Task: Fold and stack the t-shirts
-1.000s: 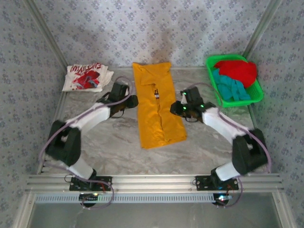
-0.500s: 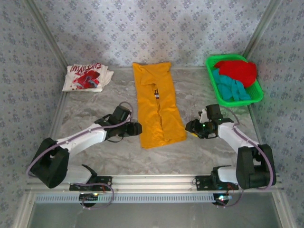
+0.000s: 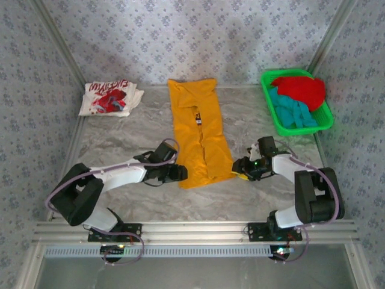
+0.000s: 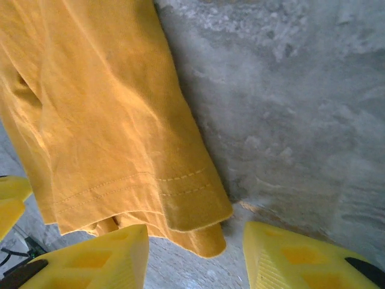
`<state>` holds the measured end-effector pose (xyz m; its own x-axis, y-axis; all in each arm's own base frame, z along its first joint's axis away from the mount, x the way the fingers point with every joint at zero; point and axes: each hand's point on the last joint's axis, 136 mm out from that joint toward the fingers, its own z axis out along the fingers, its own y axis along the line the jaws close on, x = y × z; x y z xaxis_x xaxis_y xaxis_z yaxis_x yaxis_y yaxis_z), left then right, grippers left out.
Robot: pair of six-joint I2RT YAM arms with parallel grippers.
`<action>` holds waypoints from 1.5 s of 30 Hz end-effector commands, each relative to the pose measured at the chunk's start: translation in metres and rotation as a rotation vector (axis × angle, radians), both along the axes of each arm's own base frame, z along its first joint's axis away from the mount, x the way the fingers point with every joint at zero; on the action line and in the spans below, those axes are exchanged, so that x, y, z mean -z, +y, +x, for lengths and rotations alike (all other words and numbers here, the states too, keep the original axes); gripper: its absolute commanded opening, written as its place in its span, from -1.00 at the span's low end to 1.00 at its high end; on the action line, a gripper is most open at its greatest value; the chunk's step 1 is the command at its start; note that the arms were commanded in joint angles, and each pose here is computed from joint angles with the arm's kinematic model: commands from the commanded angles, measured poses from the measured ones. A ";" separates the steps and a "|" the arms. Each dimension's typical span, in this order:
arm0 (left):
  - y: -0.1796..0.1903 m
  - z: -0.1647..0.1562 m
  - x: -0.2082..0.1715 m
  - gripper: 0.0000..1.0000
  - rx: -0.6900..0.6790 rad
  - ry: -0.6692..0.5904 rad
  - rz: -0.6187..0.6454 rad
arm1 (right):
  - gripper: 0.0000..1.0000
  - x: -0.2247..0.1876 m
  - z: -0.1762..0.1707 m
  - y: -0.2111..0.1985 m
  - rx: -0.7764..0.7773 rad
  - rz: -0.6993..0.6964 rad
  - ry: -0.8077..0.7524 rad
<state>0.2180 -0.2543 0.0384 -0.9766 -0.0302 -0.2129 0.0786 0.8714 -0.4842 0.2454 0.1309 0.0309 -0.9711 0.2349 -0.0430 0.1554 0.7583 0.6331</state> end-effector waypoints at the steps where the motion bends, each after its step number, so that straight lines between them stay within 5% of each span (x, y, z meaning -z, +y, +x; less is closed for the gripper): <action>1: -0.006 0.002 -0.001 0.06 -0.004 -0.001 -0.018 | -0.05 -0.004 0.002 0.012 -0.032 0.050 -0.027; 23: -0.002 -0.011 0.022 0.00 -0.078 0.087 -0.044 | -0.51 0.016 -0.005 0.014 -0.004 -0.042 -0.002; 38: -0.028 -0.036 0.009 -0.09 0.018 0.107 -0.028 | -0.54 0.015 -0.002 0.016 0.007 -0.040 -0.011; 45: -0.021 -0.033 0.021 -0.38 0.001 0.101 0.031 | -0.49 0.015 -0.003 0.016 0.002 -0.043 -0.011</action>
<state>0.1843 -0.2768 0.0226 -0.9923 -0.0242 -0.1218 0.0397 0.8677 -0.4956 0.2477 0.1486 0.0221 -0.9693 0.2318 -0.0824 0.1321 0.7731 0.6204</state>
